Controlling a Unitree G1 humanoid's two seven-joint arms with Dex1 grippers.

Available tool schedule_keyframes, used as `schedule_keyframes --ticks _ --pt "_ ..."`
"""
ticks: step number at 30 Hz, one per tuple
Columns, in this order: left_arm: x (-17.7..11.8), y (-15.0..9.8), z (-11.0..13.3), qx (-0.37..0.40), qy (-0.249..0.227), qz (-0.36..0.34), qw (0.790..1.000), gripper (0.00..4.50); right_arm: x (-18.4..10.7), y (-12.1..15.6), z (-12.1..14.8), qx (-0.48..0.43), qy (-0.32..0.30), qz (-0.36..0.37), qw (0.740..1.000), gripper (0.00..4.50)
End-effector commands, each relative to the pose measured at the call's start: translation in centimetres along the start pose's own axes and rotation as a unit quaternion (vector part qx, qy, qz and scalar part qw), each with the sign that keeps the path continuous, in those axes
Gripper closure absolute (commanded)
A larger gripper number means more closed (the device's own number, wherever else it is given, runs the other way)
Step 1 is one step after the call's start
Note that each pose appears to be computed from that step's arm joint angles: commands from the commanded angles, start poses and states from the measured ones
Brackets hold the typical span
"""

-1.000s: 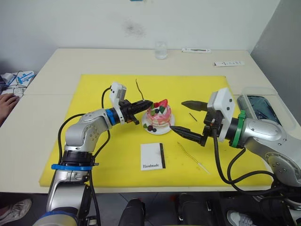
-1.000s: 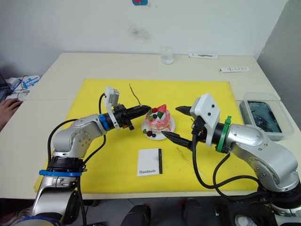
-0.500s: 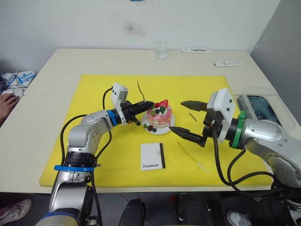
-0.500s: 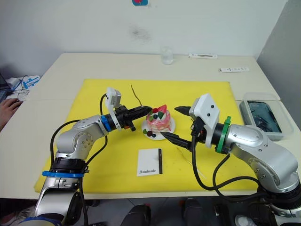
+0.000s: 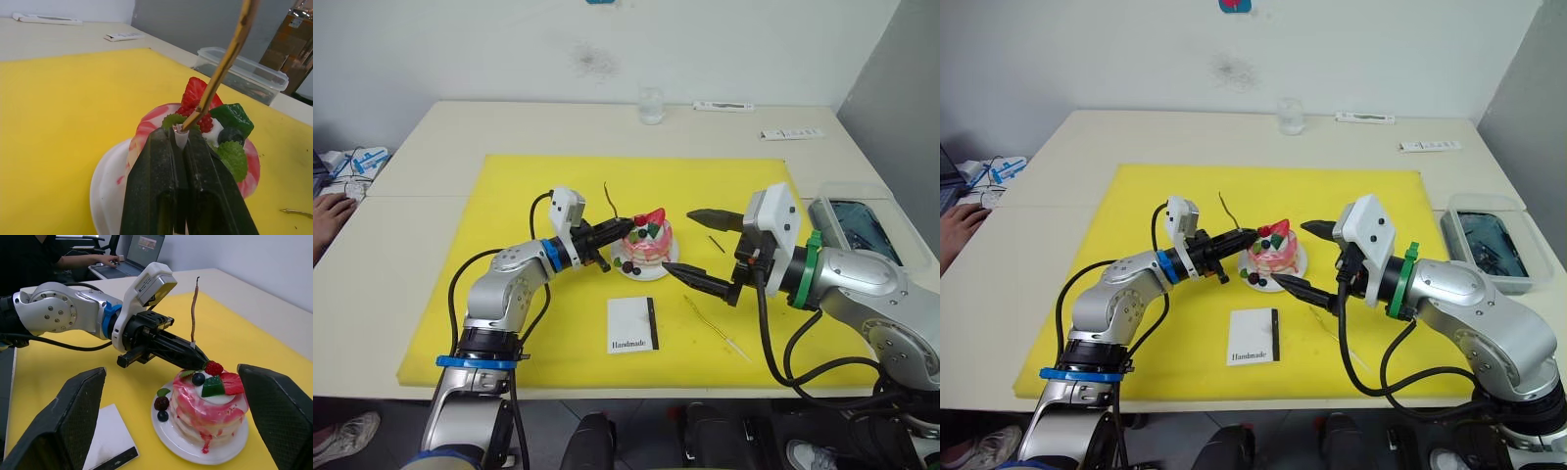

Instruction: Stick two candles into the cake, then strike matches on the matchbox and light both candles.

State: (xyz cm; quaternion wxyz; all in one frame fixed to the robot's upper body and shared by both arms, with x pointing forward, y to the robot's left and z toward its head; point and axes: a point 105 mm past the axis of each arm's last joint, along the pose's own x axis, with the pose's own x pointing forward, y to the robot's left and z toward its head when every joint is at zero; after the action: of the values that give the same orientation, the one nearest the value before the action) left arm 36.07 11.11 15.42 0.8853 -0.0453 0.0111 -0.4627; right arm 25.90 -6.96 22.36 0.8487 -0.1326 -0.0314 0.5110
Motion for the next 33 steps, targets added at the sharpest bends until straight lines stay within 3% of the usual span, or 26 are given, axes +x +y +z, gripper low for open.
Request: schedule_keyframes --ticks 1,8,21,33 --pt "0.1 -0.3 -1.6 -0.007 0.020 -0.005 1.000 4.50 -0.2 0.3 0.9 -0.021 -0.016 -0.001 1.000 0.01" --pt "0.0 0.1 -0.7 0.001 0.006 0.004 1.000 4.50 -0.2 0.3 0.8 -0.020 -0.015 -0.001 1.000 0.01" --pt "-0.4 -0.5 1.1 0.005 -0.005 -0.010 1.000 0.43 -0.1 0.3 0.7 -0.019 -0.016 -0.001 1.000 0.00" --pt "-2.1 0.0 1.5 0.017 0.000 0.020 1.000 0.43 -0.1 0.3 0.7 -0.020 -0.017 0.005 1.000 0.00"
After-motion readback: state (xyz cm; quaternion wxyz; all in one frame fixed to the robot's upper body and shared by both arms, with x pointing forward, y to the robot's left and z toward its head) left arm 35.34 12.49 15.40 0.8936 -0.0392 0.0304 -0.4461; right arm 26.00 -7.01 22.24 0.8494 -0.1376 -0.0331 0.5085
